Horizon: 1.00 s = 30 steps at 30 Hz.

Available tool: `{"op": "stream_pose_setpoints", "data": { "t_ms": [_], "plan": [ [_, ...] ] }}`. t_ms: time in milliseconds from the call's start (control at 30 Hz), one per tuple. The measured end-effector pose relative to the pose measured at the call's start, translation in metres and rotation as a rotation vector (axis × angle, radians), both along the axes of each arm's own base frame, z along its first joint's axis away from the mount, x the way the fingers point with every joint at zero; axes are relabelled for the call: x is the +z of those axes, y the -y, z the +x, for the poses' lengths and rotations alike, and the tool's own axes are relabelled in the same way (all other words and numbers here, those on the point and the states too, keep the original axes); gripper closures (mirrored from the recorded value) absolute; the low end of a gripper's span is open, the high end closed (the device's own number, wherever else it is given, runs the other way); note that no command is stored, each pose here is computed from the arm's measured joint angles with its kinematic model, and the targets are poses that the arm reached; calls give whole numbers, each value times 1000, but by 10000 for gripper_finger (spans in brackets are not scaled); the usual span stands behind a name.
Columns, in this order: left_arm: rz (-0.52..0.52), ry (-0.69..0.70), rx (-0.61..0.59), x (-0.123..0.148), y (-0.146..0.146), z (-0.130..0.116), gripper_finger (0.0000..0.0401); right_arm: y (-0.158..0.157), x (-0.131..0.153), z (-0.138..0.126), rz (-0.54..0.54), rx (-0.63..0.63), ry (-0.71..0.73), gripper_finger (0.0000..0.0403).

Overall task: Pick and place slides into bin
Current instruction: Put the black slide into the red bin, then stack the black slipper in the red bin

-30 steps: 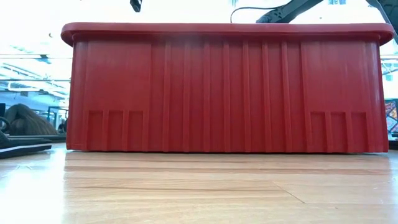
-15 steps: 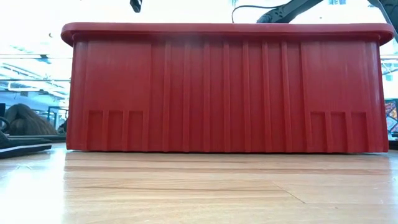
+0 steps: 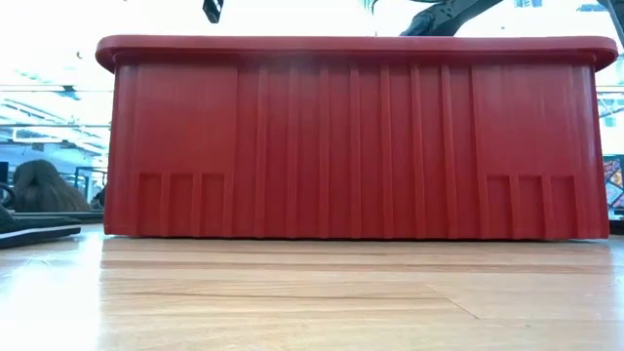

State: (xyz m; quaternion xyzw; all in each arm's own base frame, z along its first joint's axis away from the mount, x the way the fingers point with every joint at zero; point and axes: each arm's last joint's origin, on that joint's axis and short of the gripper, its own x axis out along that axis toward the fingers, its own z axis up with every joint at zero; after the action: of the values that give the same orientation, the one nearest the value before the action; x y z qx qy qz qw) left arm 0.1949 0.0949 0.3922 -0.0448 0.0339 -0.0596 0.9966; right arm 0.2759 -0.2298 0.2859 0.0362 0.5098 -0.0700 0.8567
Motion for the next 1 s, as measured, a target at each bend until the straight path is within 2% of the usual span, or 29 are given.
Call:
{"op": "stream_pose_setpoints", "data": {
  "t_ms": [133,267,400,567,700,833,900,1000],
  "plan": [
    [18,-26,-2,-3,0,0,395,-3,15,-5,-13,-85,51,212],
    [9,-47,-3,-5,0,-1,398,-10,28,-9,-6,-108,96,179],
    [0,-59,-3,-6,2,-3,396,-20,38,-10,-4,-99,129,169],
    [4,-52,-10,-2,6,-10,392,-39,45,-2,12,-72,152,176],
    [-18,-86,-12,-2,14,-23,391,-59,52,9,56,-90,202,208],
    [-71,-187,-32,-8,27,-39,391,-91,70,22,156,-47,341,275],
    [-109,-250,-87,-13,36,-47,393,-112,84,29,179,3,439,319],
    [-146,-316,-229,-18,54,-62,399,-150,107,36,147,145,585,385]
  ]
}}
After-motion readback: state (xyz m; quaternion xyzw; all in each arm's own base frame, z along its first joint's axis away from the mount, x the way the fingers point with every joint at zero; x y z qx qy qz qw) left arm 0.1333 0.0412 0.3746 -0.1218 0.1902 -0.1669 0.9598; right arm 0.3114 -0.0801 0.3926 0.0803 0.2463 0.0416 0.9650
